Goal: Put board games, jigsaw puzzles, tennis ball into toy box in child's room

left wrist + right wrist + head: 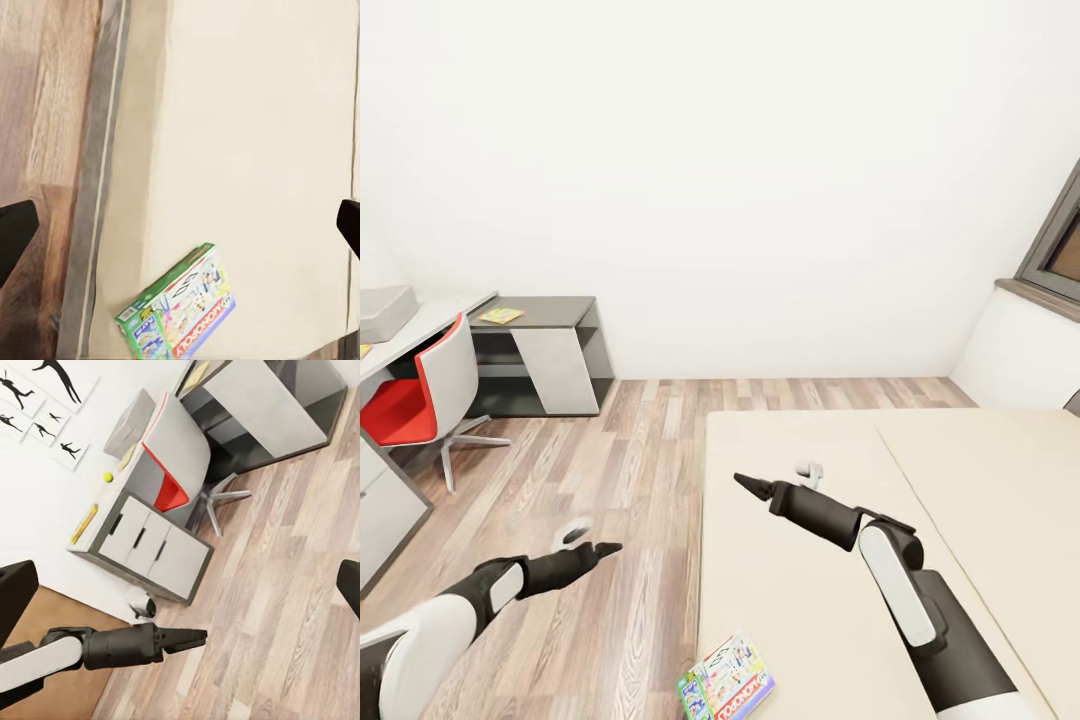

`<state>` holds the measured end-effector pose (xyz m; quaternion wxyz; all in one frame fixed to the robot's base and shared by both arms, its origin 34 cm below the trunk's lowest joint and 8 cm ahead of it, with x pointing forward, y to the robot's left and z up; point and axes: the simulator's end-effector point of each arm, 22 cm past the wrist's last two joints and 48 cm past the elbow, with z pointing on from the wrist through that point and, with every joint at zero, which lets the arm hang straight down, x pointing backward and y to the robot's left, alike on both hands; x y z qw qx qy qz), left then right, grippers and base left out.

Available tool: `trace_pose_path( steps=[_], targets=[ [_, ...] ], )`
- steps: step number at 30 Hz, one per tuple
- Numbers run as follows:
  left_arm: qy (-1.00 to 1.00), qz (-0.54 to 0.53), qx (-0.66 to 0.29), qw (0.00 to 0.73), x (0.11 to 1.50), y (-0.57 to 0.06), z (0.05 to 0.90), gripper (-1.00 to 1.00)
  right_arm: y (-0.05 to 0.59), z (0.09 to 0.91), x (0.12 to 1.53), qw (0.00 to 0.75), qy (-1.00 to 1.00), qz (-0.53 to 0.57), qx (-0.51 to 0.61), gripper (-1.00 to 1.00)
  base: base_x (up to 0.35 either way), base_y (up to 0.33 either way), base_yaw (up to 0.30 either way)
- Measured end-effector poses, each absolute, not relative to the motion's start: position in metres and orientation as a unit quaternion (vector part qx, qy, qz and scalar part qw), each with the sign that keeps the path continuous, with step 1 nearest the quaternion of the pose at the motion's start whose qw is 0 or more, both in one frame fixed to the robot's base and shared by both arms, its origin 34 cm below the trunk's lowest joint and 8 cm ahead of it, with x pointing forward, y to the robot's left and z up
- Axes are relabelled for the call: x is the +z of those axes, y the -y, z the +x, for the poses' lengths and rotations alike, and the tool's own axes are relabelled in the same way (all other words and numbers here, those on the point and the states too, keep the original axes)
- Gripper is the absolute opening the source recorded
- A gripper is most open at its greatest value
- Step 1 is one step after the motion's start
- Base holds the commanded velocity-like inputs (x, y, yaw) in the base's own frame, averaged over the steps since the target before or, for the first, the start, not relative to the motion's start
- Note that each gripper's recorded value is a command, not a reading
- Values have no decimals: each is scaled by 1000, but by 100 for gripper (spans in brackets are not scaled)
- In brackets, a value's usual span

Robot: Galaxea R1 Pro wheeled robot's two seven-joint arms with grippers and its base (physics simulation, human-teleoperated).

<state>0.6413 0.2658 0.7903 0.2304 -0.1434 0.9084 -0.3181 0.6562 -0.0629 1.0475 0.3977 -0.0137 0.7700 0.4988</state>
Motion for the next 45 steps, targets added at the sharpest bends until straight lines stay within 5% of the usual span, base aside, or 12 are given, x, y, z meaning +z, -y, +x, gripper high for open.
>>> trace_pose_path(
  steps=[45],
  targets=[
    [-916, -148, -297, 224, 763, -269, 610, 100, 71, 659, 1050, 404, -769, -6, 496, 100, 0, 0, 0]
  ],
)
